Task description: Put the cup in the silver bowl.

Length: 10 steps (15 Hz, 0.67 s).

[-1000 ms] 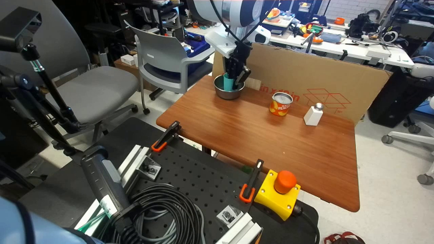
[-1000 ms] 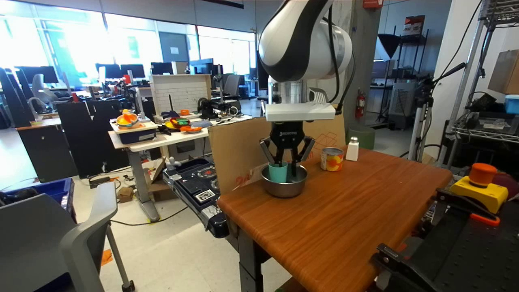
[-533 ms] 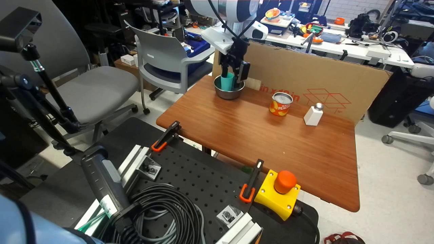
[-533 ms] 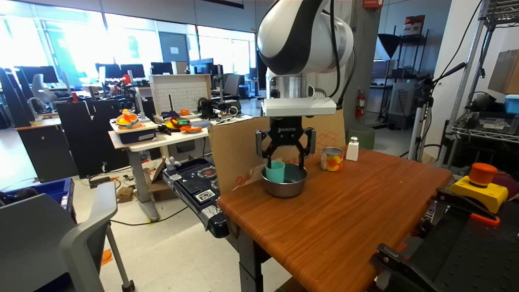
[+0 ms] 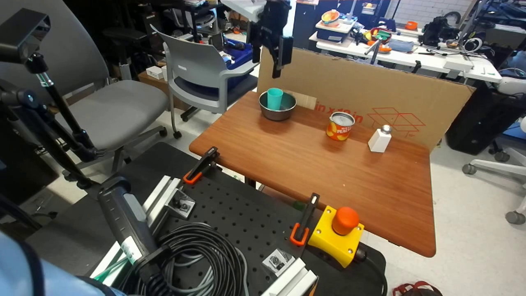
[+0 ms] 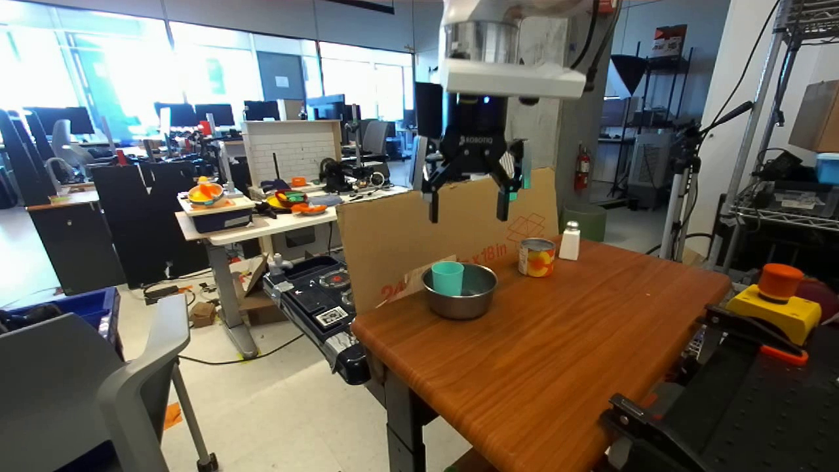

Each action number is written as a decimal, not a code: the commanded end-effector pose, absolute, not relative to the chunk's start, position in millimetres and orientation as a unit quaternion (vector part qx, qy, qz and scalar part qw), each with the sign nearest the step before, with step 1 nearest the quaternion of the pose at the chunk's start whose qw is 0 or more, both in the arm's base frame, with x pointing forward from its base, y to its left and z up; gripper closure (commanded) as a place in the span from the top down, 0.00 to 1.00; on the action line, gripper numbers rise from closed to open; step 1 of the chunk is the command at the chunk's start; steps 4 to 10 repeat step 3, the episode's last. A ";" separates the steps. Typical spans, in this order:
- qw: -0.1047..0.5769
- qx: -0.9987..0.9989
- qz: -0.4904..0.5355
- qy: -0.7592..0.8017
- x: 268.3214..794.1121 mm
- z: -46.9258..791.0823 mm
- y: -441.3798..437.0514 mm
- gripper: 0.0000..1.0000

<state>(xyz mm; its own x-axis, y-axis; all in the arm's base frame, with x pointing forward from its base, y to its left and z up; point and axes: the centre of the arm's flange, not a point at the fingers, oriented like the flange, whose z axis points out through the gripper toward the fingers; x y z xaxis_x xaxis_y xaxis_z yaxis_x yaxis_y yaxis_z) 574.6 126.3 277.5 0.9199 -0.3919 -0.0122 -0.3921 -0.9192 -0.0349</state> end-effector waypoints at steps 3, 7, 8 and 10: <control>0.020 -0.979 0.008 0.202 558.6 302.5 124.5 1.00; 0.020 -0.979 0.008 0.202 558.6 302.5 124.5 1.00; 0.020 -0.979 0.008 0.202 558.6 302.5 124.5 1.00; 0.020 -0.979 0.008 0.202 558.6 302.5 124.5 1.00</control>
